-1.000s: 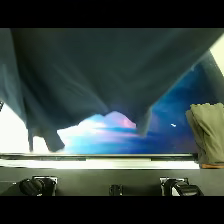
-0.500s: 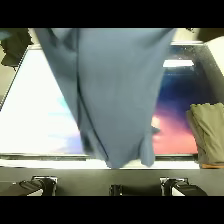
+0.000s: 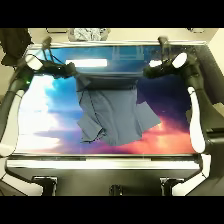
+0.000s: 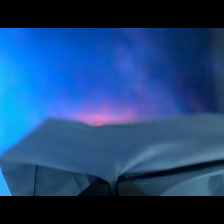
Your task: Fold the shirts.
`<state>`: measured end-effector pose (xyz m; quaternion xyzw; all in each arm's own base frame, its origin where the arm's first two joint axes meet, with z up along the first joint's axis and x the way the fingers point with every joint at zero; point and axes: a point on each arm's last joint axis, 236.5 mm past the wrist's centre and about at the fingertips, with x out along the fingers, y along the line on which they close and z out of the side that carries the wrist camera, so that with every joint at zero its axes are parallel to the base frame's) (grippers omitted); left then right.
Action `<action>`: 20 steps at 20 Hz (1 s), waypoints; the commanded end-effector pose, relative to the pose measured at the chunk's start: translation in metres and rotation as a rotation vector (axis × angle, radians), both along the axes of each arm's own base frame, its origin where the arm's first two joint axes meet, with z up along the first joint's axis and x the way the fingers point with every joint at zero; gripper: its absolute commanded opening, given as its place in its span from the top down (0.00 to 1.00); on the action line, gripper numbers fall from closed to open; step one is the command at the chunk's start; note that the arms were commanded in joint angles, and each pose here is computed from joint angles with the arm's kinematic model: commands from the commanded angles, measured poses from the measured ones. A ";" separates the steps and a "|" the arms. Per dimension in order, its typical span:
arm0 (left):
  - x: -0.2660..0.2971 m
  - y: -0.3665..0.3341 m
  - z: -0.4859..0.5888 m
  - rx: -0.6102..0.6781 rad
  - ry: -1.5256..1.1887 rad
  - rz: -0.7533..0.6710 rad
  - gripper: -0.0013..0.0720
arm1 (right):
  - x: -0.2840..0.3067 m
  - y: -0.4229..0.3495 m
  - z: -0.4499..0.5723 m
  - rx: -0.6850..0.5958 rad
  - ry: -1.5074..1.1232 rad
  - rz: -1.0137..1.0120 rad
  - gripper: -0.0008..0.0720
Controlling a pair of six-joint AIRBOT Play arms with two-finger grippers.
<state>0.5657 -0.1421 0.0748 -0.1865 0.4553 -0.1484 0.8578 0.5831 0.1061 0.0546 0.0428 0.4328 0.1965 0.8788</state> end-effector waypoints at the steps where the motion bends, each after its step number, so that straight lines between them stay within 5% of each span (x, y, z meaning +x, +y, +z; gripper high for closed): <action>1: -0.014 -0.017 -0.057 -0.054 0.168 -0.052 0.94 | -0.007 0.018 -0.051 0.086 0.141 0.012 0.93; 2: -0.016 -0.017 -0.058 -0.054 0.178 -0.057 0.86 | -0.003 0.018 -0.046 0.094 0.121 0.004 0.93; 3: -0.016 -0.014 -0.053 -0.057 0.177 -0.056 0.50 | 0.001 0.018 -0.036 0.104 0.090 -0.006 0.78; 4: -0.016 -0.007 -0.043 -0.056 0.172 -0.056 0.07 | 0.004 0.013 -0.021 0.096 0.048 -0.004 0.31; 5: -0.018 0.005 -0.031 -0.047 0.174 -0.070 0.00 | 0.000 0.008 -0.002 0.052 -0.008 0.058 0.06; 9: -0.062 0.102 -0.004 0.127 0.286 -0.083 0.00 | -0.046 -0.106 0.035 -0.202 0.031 0.065 0.01; 13: -0.130 0.135 -0.029 0.119 0.488 -0.066 0.00 | -0.146 -0.182 0.001 -0.094 0.419 0.027 0.06; 20: -0.269 0.020 -0.136 -0.105 0.658 -0.216 0.00 | -0.198 -0.168 -0.046 -0.018 0.635 0.114 0.06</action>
